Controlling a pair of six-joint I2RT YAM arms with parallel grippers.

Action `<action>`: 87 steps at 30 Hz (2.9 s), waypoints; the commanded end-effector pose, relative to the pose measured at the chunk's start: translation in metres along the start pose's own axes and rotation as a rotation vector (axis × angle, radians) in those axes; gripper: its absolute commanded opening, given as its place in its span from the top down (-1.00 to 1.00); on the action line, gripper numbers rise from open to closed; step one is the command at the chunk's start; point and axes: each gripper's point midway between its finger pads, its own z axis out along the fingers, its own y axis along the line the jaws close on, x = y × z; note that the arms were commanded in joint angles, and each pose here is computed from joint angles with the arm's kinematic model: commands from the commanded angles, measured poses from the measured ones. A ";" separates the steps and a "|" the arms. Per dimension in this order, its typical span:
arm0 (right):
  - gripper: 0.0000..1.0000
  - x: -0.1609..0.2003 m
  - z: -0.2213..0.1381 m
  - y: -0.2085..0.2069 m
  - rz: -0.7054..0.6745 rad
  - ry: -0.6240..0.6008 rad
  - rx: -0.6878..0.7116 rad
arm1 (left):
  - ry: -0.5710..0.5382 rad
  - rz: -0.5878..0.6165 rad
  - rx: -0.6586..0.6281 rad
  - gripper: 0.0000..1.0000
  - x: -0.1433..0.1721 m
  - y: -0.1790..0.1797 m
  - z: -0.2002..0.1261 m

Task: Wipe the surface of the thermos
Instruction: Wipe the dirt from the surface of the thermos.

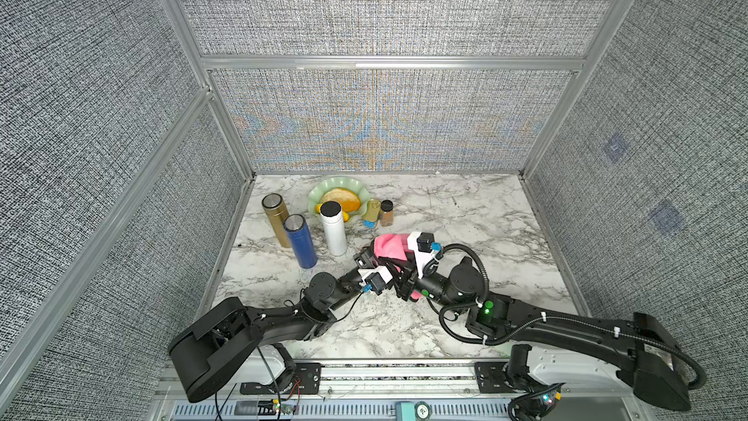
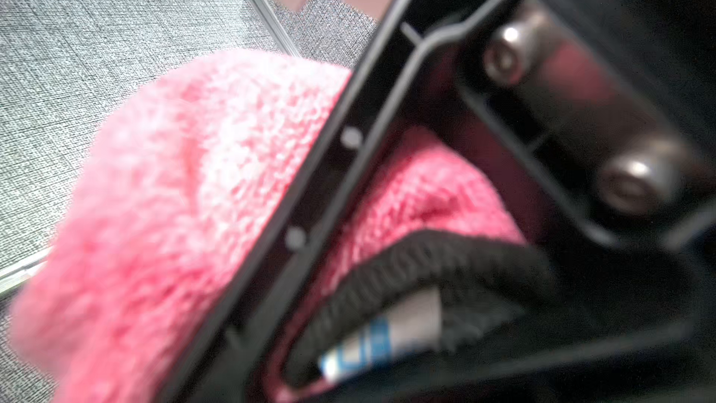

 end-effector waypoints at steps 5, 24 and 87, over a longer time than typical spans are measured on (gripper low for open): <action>1.00 0.035 -0.017 -0.080 0.085 0.132 0.243 | -0.350 0.030 0.000 1.00 -0.086 0.011 -0.021; 1.00 0.050 0.005 -0.083 0.138 0.200 0.195 | -0.231 -0.021 -0.179 1.00 -0.080 0.052 -0.017; 1.00 0.088 -0.008 -0.159 0.199 0.122 0.335 | -0.400 -0.348 -0.485 1.00 -0.099 0.108 -0.068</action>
